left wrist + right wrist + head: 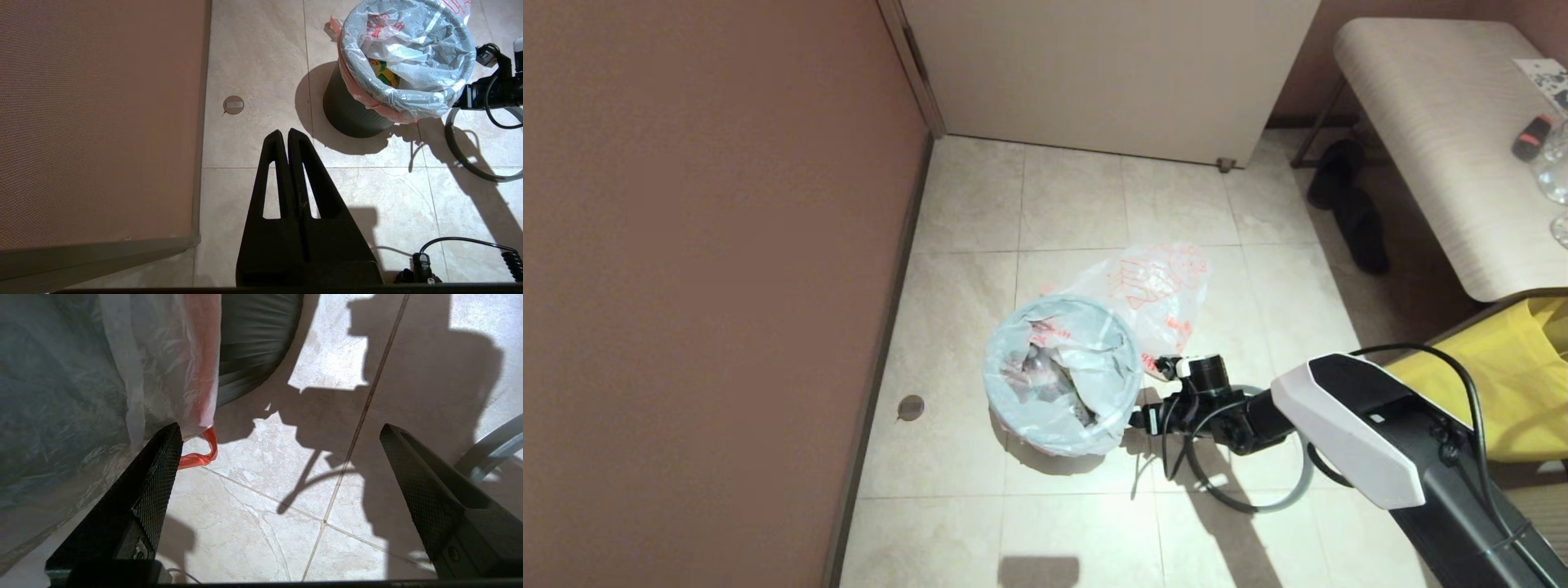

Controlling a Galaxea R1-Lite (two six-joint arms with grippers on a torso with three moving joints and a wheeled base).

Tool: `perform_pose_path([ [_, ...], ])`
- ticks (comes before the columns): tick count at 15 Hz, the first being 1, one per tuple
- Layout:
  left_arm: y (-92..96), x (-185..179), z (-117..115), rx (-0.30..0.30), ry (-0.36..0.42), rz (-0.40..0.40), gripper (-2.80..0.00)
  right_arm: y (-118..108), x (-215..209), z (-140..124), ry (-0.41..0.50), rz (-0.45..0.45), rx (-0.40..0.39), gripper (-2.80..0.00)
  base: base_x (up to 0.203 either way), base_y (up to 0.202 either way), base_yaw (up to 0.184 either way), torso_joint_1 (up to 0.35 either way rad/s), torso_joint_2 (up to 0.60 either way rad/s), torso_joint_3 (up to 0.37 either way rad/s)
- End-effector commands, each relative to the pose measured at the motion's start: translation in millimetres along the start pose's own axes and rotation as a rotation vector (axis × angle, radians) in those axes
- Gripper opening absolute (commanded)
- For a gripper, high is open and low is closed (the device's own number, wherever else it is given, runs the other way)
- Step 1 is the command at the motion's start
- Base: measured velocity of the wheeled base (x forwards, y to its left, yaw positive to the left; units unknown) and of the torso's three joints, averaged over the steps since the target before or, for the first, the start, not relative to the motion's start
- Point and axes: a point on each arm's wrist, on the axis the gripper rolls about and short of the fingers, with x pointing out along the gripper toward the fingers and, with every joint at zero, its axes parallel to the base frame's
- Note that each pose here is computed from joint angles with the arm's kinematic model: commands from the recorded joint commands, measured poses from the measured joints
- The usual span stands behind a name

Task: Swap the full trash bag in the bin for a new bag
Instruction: Place the trash bag on the floor

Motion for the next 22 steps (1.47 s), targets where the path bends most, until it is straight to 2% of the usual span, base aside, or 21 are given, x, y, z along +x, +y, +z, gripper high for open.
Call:
perform_pose_path([
  [1, 0.0, 0, 0, -0.001, 0.001, 0.001, -2.8, 1, 3, -2, -0.001, 0.005, -0.004, 0.0, 0.0, 0.0, 0.0, 0.0, 0.0, 0.0],
  [5, 0.0, 0, 0, -0.001, 0.001, 0.0, -2.8, 6, 10, -7, 0.003, 0.012, -0.021, 0.0, 0.0, 0.0, 0.0, 0.0, 0.0, 0.0],
  [8, 0.0, 0, 0, -0.001, 0.001, 0.0, -2.8, 7, 16, -18, 0.019, 0.009, -0.077, 0.0, 0.0, 0.0, 0.0, 0.0, 0.0, 0.0],
  [10, 0.0, 0, 0, -0.001, 0.001, 0.0, -2.8, 7, 20, -21, 0.021, 0.011, -0.079, 0.0, 0.0, 0.0, 0.0, 0.0, 0.0, 0.0],
  [12, 0.0, 0, 0, -0.001, 0.001, 0.0, -2.8, 7, 26, -24, 0.01, -0.019, -0.087, 0.0, 0.0, 0.0, 0.0, 0.0, 0.0, 0.0],
  [17, 0.0, 0, 0, -0.001, 0.001, 0.0, -2.8, 10, 47, -37, -0.104, -0.059, -0.144, 0.0, 0.0, 0.0, 0.0, 0.0, 0.0, 0.0],
  [21, 0.0, 0, 0, -0.001, 0.001, 0.0, -2.8, 11, 51, -35, -0.142, -0.138, -0.186, 0.0, 0.0, 0.0, 0.0, 0.0, 0.0, 0.0],
  [22, 0.0, 0, 0, -0.001, 0.001, 0.0, -2.8, 9, 51, -33, -0.158, -0.181, -0.205, 0.0, 0.0, 0.0, 0.0, 0.0, 0.0, 0.0],
])
